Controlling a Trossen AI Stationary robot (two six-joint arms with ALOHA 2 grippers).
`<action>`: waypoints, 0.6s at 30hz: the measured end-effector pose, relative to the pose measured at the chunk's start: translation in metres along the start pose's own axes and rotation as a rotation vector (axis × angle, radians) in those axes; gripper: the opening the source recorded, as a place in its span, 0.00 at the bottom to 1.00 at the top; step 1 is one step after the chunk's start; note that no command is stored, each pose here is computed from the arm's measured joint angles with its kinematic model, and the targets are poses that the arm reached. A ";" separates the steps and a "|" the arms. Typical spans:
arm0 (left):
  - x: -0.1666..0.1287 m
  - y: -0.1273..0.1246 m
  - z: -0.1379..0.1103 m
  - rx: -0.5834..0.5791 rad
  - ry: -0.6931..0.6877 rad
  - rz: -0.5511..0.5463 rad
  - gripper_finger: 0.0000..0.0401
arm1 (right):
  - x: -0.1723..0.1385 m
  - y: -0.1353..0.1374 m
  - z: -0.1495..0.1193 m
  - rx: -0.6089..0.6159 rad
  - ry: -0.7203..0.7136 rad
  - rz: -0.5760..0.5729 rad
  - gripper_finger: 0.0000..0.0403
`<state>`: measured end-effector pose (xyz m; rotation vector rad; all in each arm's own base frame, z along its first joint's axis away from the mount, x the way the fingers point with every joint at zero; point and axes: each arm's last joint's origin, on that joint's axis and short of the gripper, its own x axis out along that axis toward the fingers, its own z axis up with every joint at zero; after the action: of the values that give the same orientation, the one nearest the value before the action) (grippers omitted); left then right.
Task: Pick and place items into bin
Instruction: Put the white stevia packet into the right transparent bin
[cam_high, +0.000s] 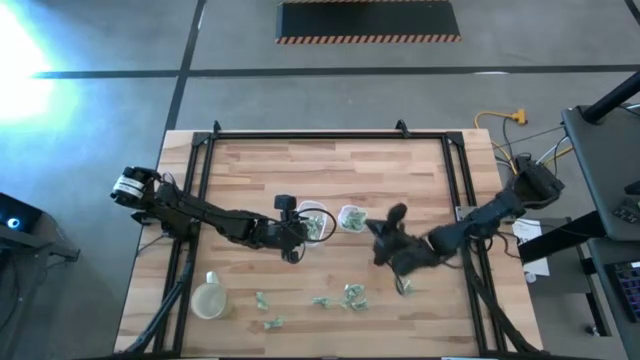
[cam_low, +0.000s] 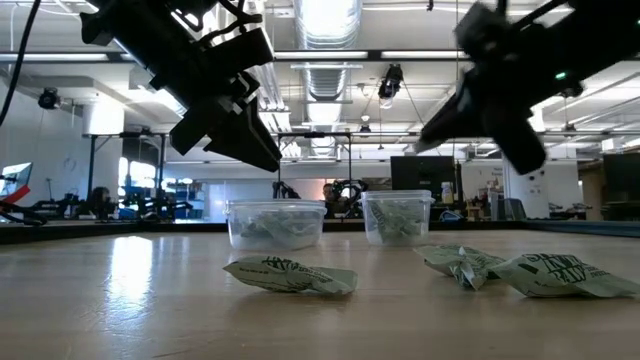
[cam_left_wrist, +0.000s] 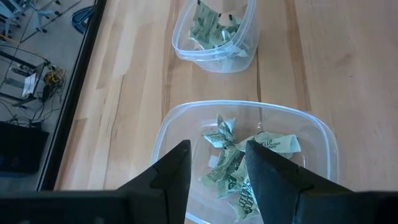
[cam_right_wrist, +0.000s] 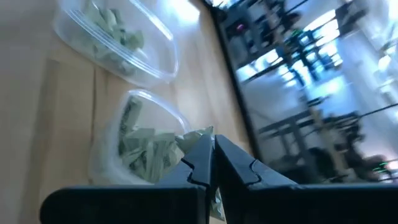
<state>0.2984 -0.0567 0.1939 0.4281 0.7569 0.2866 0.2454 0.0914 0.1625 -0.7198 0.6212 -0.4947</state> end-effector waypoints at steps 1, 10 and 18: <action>0.000 0.000 0.000 0.000 0.000 0.000 0.34 | 0.008 -0.004 0.000 0.014 0.009 0.020 0.02; 0.000 0.000 0.000 0.000 0.000 0.000 0.34 | 0.059 -0.039 -0.008 0.199 0.000 0.208 0.02; 0.000 0.000 0.000 0.000 0.000 0.000 0.34 | 0.060 -0.038 -0.009 0.237 -0.008 0.278 0.02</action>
<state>0.2984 -0.0567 0.1939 0.4286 0.7570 0.2867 0.2742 0.0257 0.1638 -0.4030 0.6313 -0.3009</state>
